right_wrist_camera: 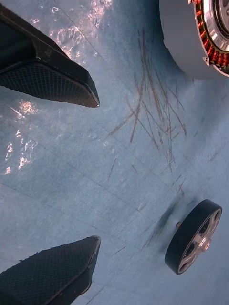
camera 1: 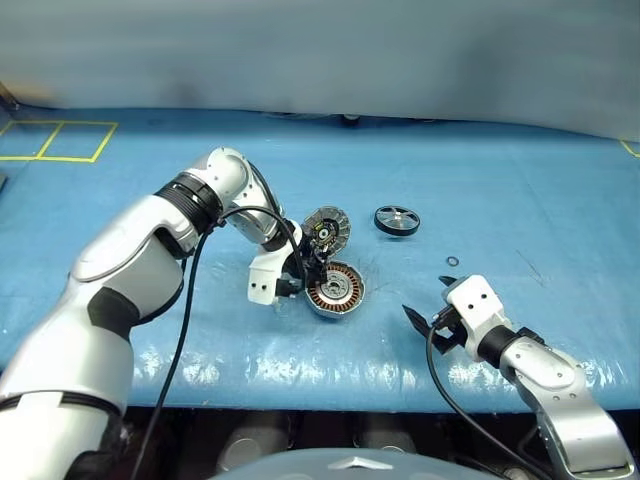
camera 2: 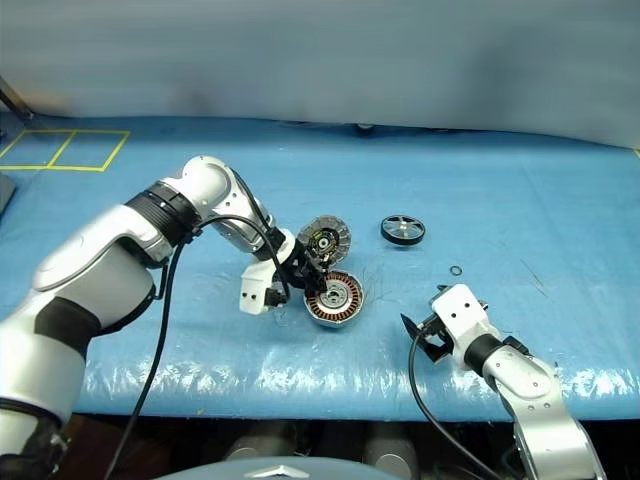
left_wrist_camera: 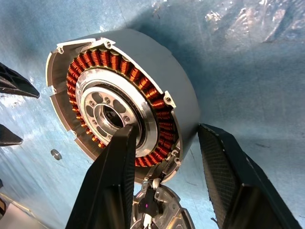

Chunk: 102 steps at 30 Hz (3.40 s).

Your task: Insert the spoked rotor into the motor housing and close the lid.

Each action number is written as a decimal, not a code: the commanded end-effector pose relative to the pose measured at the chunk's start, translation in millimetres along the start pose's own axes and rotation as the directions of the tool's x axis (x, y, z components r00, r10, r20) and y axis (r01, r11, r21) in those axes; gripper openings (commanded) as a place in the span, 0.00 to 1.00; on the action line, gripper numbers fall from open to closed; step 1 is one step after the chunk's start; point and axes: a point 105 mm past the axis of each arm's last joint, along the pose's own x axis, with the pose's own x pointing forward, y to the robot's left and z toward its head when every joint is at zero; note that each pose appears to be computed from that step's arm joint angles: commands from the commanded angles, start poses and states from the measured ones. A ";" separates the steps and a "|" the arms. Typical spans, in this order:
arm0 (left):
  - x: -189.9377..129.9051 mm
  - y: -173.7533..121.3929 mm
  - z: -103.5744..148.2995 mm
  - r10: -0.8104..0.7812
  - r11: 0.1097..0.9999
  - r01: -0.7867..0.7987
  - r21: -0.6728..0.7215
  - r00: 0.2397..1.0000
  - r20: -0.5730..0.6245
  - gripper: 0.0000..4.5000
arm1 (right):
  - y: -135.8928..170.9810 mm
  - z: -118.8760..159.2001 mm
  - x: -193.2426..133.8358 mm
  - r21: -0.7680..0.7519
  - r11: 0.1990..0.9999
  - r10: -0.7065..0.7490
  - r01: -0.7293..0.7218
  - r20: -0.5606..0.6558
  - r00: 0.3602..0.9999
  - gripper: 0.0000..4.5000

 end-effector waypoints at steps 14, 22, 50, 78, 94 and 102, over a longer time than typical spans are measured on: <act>-22.1 12.3 -16.2 0.089 0.992 -0.085 0.094 0.995 -0.037 0.87 | -0.7 20.0 3.8 -0.030 0.999 -0.026 0.029 0.088 0.996 1.00; -37.1 18.3 -15.7 0.187 0.982 -0.186 0.029 0.981 -0.049 0.99 | -2.7 21.4 7.7 -0.032 0.999 -0.015 0.018 0.091 0.996 1.00; -56.3 -81.0 14.3 0.490 -0.234 -0.605 -0.761 0.602 -0.630 0.99 | -24.8 20.9 20.9 0.082 0.979 -0.192 0.184 0.099 0.976 1.00; 24.3 -91.3 67.1 0.585 -0.676 -0.183 -0.714 0.457 -0.671 0.99 | -62.6 -34.4 38.5 0.309 0.892 -0.348 0.329 0.007 0.938 1.00; 12.5 -91.6 56.7 0.575 -0.664 -0.246 -0.706 0.435 -0.693 0.99 | -54.7 -25.8 42.4 0.298 0.909 -0.321 0.293 0.049 0.946 1.00; 9.0 -94.5 67.0 0.616 -0.625 -0.185 -0.758 0.479 -0.625 0.99 | -41.1 -10.3 40.3 0.241 0.951 -0.226 0.196 0.107 0.968 1.00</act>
